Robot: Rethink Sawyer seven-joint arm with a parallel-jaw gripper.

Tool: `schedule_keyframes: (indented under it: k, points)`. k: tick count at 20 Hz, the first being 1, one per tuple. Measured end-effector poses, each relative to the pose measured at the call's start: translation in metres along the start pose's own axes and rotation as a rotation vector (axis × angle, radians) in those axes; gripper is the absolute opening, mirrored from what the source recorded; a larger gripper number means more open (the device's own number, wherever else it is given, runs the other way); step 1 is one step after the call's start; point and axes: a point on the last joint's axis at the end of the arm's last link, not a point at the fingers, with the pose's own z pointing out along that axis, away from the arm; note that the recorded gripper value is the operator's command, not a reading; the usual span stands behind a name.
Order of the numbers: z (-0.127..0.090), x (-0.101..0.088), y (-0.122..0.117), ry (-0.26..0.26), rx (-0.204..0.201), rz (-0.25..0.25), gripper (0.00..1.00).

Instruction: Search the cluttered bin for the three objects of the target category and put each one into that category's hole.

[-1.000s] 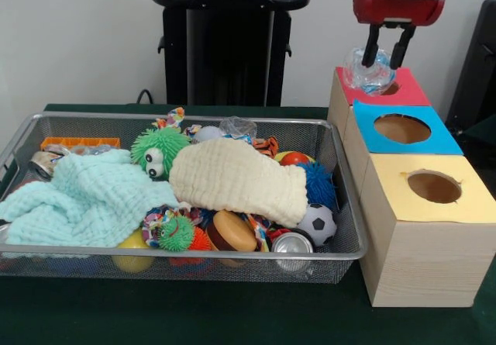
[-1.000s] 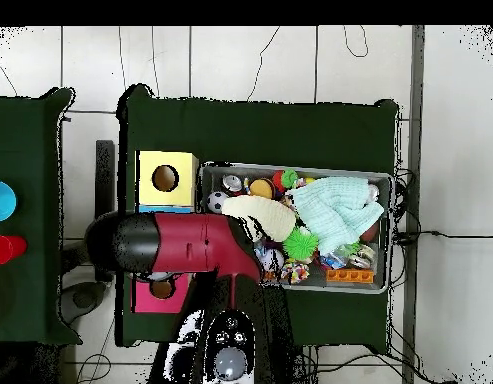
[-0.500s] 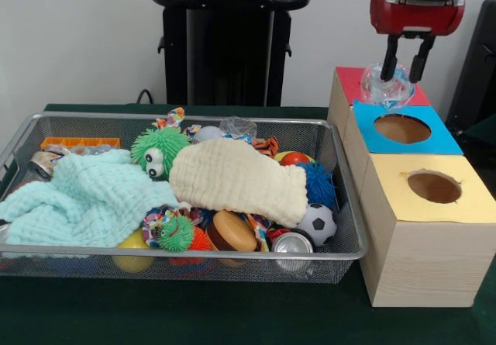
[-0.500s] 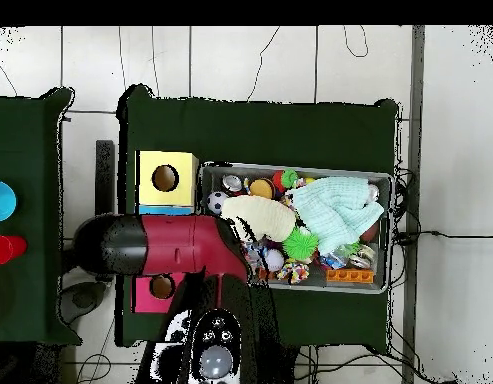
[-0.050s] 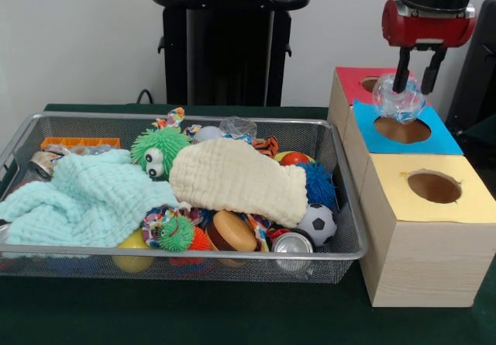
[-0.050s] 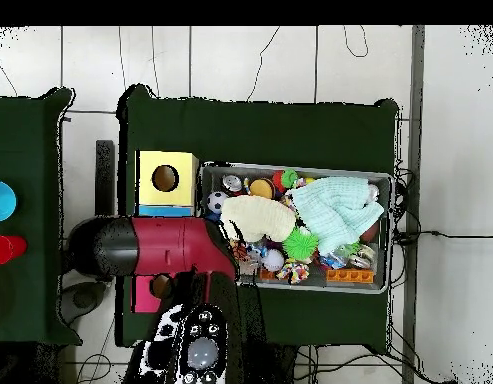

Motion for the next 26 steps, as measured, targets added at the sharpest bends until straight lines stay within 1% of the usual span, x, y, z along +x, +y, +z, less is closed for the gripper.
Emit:
schedule_keyframes:
  k: [8,11,14,21,22,26]
  points:
    - [0.016,0.002,0.001,-0.022,0.001,0.011,0.00]
    - [0.021,0.009,0.000,-0.017,0.000,0.020,0.00]
    - [0.024,0.014,0.000,-0.014,-0.004,0.028,0.00]
    - [0.025,0.015,0.001,-0.030,-0.014,0.049,0.00]
    - [0.026,0.017,0.002,-0.031,-0.019,0.058,0.00]
    - [0.030,0.023,0.006,-0.030,-0.024,0.067,0.00]
